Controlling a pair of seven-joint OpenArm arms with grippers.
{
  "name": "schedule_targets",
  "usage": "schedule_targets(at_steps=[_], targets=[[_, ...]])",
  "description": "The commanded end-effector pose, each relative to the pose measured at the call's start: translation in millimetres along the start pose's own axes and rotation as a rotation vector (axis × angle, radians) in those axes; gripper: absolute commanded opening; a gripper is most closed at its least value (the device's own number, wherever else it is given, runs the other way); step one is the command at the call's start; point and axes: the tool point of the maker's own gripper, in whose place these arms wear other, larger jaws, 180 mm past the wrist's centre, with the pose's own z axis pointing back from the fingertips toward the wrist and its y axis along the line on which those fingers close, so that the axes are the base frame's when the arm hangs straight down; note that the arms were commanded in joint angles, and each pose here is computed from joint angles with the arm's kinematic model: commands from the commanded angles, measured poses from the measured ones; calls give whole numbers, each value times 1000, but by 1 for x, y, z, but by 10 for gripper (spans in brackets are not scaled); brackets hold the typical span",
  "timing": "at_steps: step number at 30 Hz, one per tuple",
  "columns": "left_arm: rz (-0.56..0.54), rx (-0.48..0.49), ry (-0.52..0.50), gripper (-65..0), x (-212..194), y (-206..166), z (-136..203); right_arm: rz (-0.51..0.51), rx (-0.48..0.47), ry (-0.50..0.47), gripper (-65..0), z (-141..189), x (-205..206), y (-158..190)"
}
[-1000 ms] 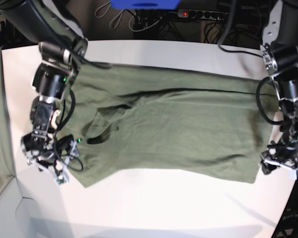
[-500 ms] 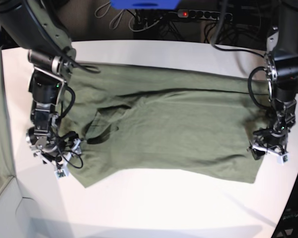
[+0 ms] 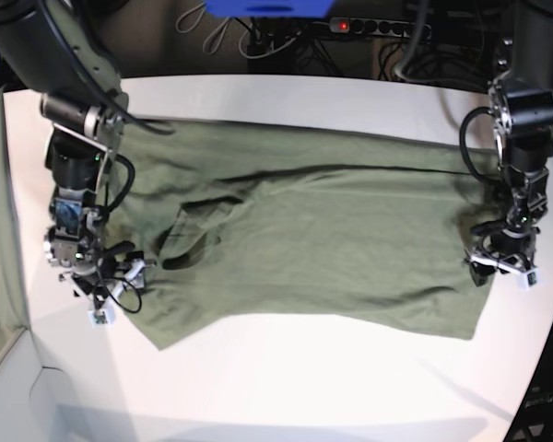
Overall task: Layout the t-shirt on the table in an organized manner, then fold the t-shirt properly
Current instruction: 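Move both grippers to the shirt's side corners and grasp them, then lift the grasped corners and fold them toward the folded collar edge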
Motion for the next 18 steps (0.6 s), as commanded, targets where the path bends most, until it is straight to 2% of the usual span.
schedule_targets(at_steps=[1,10,14,18], targets=[[-10,15,72,-288,-16,9,4,45,-15,96,-227,1,-17,-3],[-11,41,167,-288,-75,30,28,68,-35,147,-227,14,-64,-4],[-17,51,207,-288,-97,38,38,102,14,165,-227,23,-84,5],[-35,55,237,-288,-117,46,52,123,8,159,-227,33,-95,9]])
